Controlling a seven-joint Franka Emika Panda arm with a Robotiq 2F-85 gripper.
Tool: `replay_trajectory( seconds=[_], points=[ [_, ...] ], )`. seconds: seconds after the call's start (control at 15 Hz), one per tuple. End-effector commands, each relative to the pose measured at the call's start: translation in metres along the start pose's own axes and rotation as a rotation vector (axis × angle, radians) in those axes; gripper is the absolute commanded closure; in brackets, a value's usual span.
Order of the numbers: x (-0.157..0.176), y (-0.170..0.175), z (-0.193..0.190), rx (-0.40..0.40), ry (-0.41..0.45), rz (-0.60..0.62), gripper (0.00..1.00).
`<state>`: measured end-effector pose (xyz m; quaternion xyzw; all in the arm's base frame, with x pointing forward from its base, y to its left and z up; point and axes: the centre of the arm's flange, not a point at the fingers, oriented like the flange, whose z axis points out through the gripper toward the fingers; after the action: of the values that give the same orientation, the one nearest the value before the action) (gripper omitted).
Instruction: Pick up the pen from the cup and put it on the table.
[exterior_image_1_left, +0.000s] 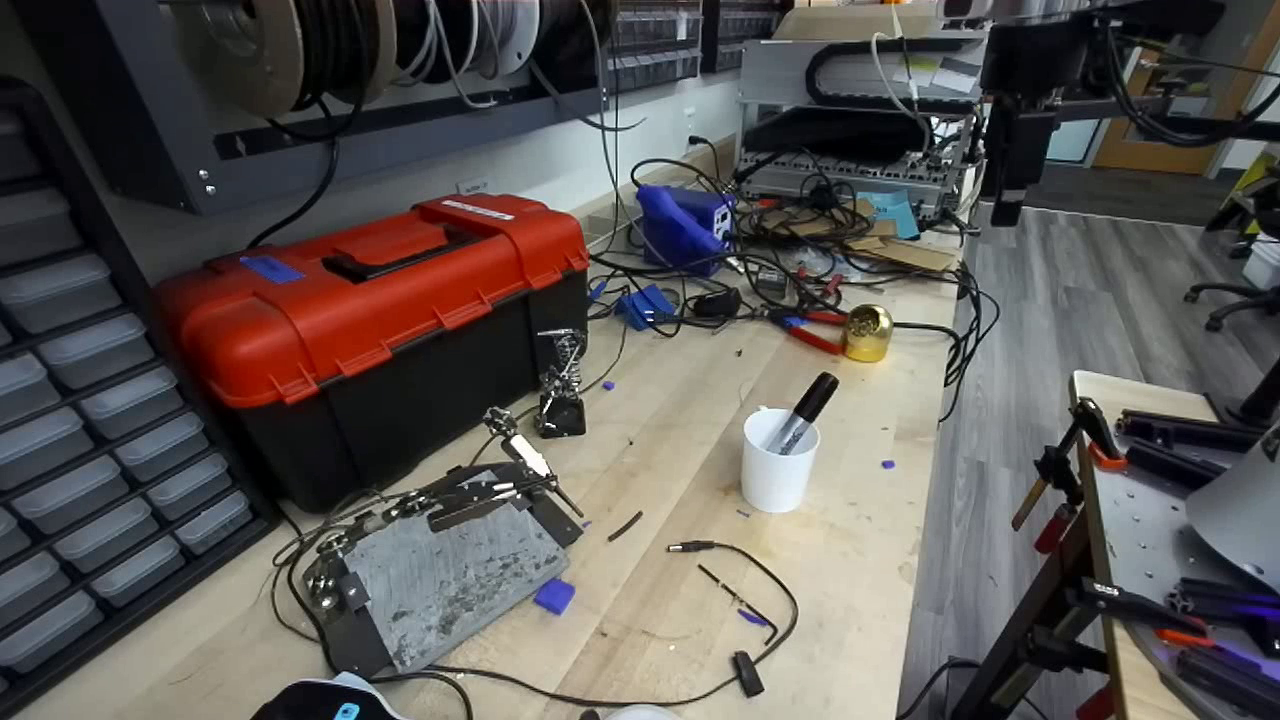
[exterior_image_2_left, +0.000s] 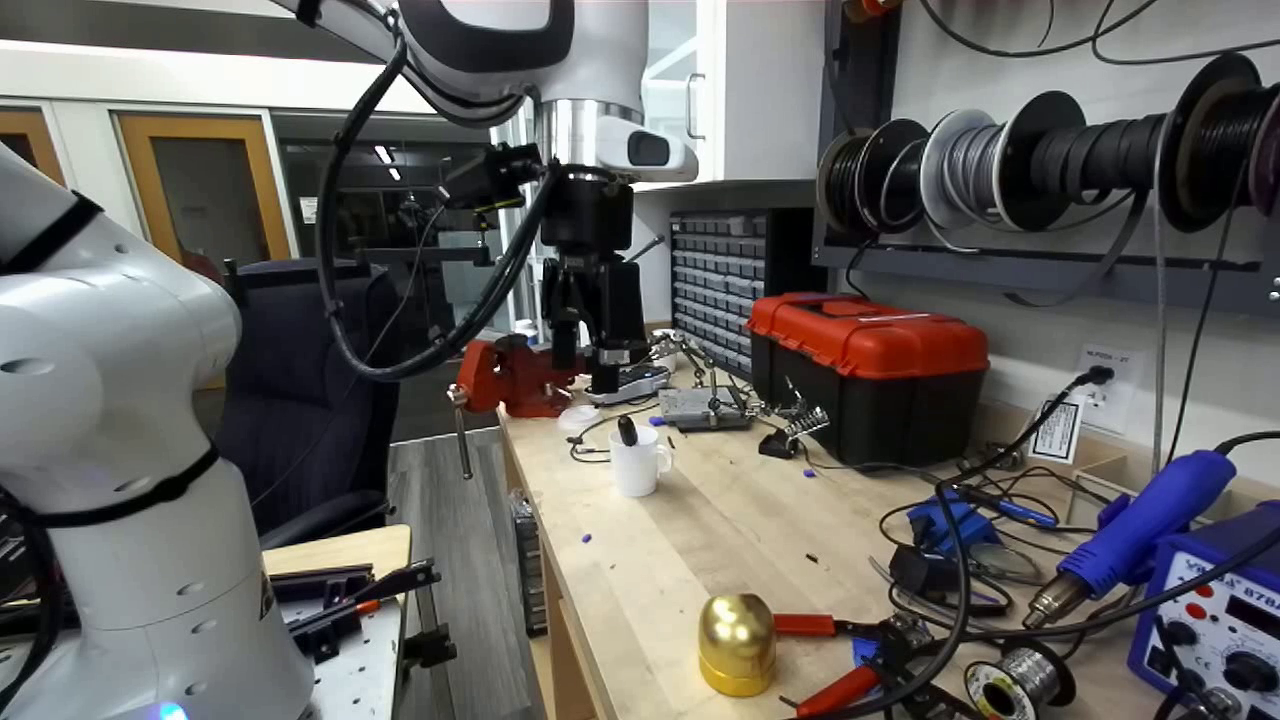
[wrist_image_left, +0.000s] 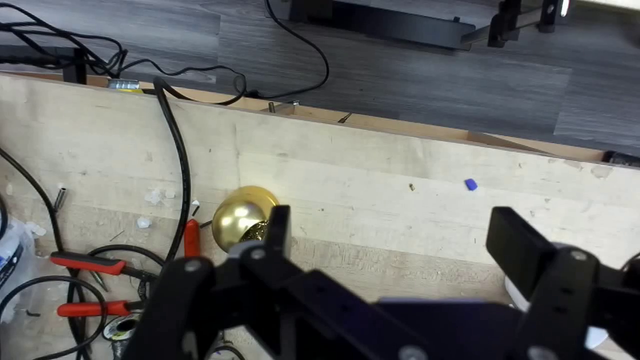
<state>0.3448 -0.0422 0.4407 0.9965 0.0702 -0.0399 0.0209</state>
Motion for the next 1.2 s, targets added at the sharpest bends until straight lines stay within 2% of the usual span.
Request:
replay_trajectory(
  seconds=[0.0, 0.47, 0.73, 1.13],
  points=[
    [0.000, 0.000, 0.000, 0.000, 0.000, 0.000, 0.00],
    [0.004, 0.000, 0.001, -0.009, 0.000, -0.003, 0.00],
    [0.029, -0.007, 0.016, -0.023, -0.010, -0.042, 0.00],
    [0.076, -0.038, 0.040, -0.049, 0.007, -0.128, 0.00]
  ],
)
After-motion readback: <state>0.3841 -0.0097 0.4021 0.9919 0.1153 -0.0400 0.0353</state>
